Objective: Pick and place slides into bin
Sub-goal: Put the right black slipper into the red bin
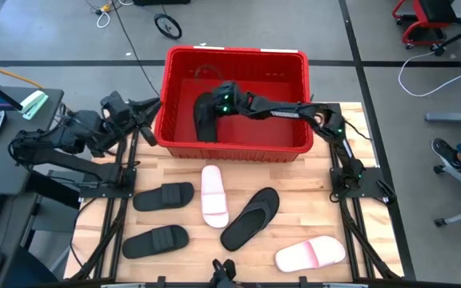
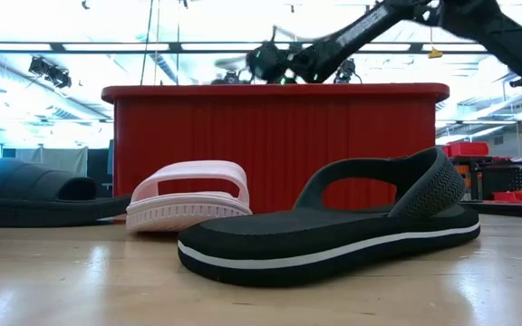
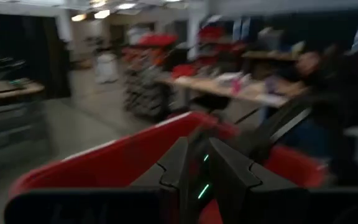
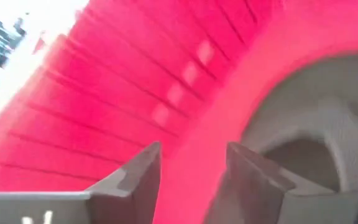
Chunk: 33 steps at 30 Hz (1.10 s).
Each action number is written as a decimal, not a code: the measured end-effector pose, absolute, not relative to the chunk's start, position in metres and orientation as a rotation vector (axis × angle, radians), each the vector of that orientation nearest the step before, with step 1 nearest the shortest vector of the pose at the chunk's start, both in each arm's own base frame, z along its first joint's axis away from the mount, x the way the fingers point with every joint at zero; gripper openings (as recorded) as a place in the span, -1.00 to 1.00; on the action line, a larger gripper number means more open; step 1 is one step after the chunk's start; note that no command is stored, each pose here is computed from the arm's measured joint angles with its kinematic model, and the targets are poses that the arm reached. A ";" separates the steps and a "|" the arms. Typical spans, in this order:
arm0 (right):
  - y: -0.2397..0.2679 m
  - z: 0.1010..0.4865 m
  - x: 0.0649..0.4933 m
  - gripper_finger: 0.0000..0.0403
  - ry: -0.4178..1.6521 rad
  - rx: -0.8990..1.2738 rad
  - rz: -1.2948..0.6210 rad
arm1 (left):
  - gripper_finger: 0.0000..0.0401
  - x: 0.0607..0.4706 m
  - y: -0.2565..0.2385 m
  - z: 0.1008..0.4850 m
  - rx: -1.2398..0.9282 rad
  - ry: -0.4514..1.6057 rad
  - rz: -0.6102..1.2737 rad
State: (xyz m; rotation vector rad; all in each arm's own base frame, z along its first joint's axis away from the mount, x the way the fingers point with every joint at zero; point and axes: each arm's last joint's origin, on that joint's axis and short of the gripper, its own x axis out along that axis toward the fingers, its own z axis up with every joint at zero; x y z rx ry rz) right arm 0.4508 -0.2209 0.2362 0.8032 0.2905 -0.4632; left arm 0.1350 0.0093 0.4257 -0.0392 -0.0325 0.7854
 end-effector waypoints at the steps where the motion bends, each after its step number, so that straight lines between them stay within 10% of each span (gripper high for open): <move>1: -0.219 0.253 0.447 -0.10 0.251 0.783 -0.444 | -0.68 0.134 0.011 0.423 -0.045 -0.012 0.828; 16: -0.104 0.471 0.331 -0.18 -0.067 0.349 -0.176 | -0.73 0.199 0.100 0.367 -0.266 0.355 0.778; 33: -0.036 0.463 0.313 -0.19 0.203 0.256 -0.242 | -0.68 0.294 0.238 0.294 -0.254 0.897 0.539</move>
